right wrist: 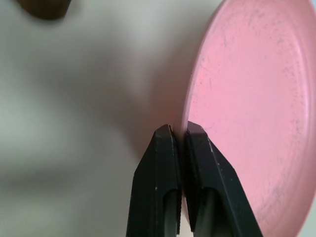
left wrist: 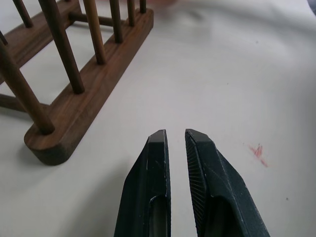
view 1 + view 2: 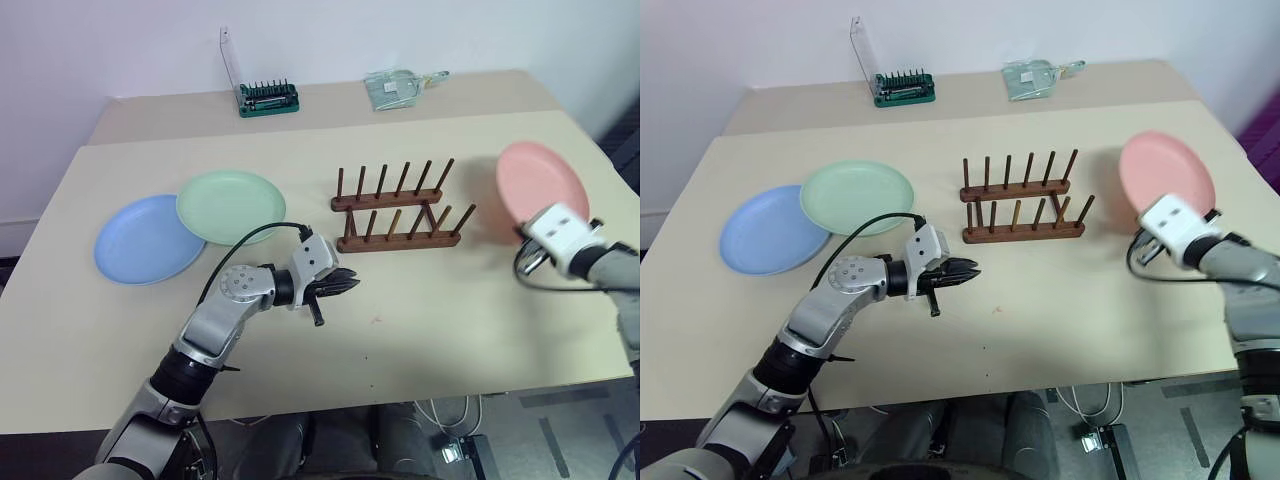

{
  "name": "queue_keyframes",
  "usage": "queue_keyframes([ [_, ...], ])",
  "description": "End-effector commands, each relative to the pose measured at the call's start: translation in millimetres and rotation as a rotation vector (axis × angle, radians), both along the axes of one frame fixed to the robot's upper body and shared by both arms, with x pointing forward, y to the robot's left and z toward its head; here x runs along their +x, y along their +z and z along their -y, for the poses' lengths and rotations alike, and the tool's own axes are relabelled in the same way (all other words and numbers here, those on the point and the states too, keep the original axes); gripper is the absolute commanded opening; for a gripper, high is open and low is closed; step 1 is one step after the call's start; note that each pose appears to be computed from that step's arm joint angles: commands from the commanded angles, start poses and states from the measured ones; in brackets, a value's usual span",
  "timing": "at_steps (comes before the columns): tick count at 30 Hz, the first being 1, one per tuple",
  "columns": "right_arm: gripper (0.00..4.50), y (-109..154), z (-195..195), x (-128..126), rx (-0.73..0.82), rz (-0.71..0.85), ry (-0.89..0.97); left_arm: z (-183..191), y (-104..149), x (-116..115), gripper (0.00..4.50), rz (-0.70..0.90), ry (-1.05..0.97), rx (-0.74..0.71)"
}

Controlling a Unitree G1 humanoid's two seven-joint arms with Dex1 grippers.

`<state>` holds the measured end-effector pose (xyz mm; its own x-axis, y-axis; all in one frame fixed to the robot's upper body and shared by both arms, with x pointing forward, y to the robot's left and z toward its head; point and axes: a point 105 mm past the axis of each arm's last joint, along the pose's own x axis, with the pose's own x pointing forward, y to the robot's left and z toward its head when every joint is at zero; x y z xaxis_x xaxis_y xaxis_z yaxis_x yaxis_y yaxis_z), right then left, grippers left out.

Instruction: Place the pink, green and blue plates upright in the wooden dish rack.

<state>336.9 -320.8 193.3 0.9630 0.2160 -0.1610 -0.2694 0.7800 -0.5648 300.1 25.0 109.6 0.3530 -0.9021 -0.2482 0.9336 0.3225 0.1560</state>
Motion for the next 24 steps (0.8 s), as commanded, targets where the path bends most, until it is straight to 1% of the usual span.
queue_keyframes([
  [1,0.03,108,-51,-38,0.435,0.195,0.353,-3,9,0,0.53,0.037,-0.005,-0.011],
  [3,0.03,121,-76,-58,0.574,0.137,0.542,-3,9,0,0.53,0.037,-0.009,-0.009],
  [4,0.03,124,-84,-63,0.625,0.115,0.603,-3,9,1,0.53,0.037,-0.01,-0.01],
  [6,0.03,127,-95,-64,0.747,0.064,0.682,-3,11,2,0.53,0.039,-0.011,-0.012],
  [8,0.03,126,-100,-62,0.801,0.027,0.707,-3,12,3,0.53,0.039,-0.01,-0.015],
  [11,0.03,113,-105,-56,0.815,-0.049,0.714,-2,13,3,0.53,0.043,-0.008,-0.021],
  [16,0.03,105,-103,-48,0.84,-0.101,0.713,-2,12,1,0.53,0.041,-0.003,-0.025],
  [21,0.03,89,-94,-31,0.88,-0.161,0.648,-1,13,-2,0.53,0.039,-0.005,-0.026],
  [24,0.03,85,-90,-21,0.917,-0.171,0.615,0,14,-2,0.53,0.039,-0.01,-0.026],
])
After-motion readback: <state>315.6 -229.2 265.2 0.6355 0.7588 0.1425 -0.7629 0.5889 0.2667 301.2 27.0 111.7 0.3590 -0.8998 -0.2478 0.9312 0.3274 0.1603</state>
